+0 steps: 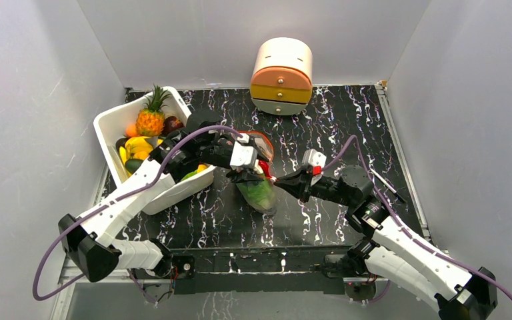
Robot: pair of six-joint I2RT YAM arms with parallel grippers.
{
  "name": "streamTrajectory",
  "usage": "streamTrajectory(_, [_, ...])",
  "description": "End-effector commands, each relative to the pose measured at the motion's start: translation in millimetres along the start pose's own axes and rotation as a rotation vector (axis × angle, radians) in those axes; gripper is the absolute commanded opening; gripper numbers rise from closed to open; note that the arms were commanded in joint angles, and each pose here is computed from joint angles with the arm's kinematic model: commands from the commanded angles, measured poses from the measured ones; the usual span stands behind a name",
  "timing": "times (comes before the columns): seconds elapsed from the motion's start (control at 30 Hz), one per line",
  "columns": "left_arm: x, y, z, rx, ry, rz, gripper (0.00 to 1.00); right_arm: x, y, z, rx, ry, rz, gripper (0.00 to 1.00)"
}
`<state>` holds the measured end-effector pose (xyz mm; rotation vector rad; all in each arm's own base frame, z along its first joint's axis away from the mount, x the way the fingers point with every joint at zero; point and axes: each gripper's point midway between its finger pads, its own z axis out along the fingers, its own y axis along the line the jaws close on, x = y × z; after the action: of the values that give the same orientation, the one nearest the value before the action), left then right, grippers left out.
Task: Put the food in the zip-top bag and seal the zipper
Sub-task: Zip the zipper food storage bag.
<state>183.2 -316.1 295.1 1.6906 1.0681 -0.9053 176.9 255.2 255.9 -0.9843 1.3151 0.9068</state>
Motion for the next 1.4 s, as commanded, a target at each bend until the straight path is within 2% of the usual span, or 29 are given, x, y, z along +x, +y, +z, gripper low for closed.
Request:
streamTrajectory(0.0, [-21.5, -18.5, 2.6, 0.116, -0.11, 0.057, 0.51, -50.3, 3.1, 2.4, -0.027, -0.138, -0.07, 0.0])
streamTrajectory(0.1, [-19.1, -22.0, 7.9, 0.165, -0.118, 0.011, 0.57, -52.1, 8.7, 4.5, -0.065, -0.146, -0.064, 0.0])
streamTrajectory(0.23, [-12.5, -24.2, 14.8, 0.215, -0.116, -0.038, 0.57, -55.8, 8.9, 4.7, -0.067, -0.159, -0.065, 0.0])
streamTrajectory(0.33, [-11.9, -23.8, 14.7, 0.214, -0.1, -0.035, 0.54, -57.7, 6.9, 4.9, -0.056, -0.162, -0.065, 0.0])
streamTrajectory(0.6, [-1.3, -20.4, 22.3, 0.208, -0.078, -0.054, 0.34, -52.9, 2.5, 7.6, -0.035, -0.17, -0.047, 0.0])
streamTrajectory(0.9, [-2.9, -19.4, 20.3, 0.174, -0.079, -0.049, 0.33, -55.3, 5.0, 10.8, -0.057, -0.177, -0.022, 0.0])
streamTrajectory(1.0, [-3.9, -20.3, 21.3, 0.175, -0.085, -0.048, 0.24, -55.0, 5.2, 10.9, -0.057, -0.176, -0.015, 0.0])
streamTrajectory(1.13, [-2.9, -19.6, 21.0, 0.168, -0.077, -0.044, 0.0, -52.0, 5.3, 10.2, -0.054, -0.171, -0.004, 0.0])
streamTrajectory(1.37, [1.6, -16.0, 16.0, 0.127, -0.032, -0.027, 0.0, -50.1, -2.3, 2.5, 0.02, -0.192, 0.001, 0.0])
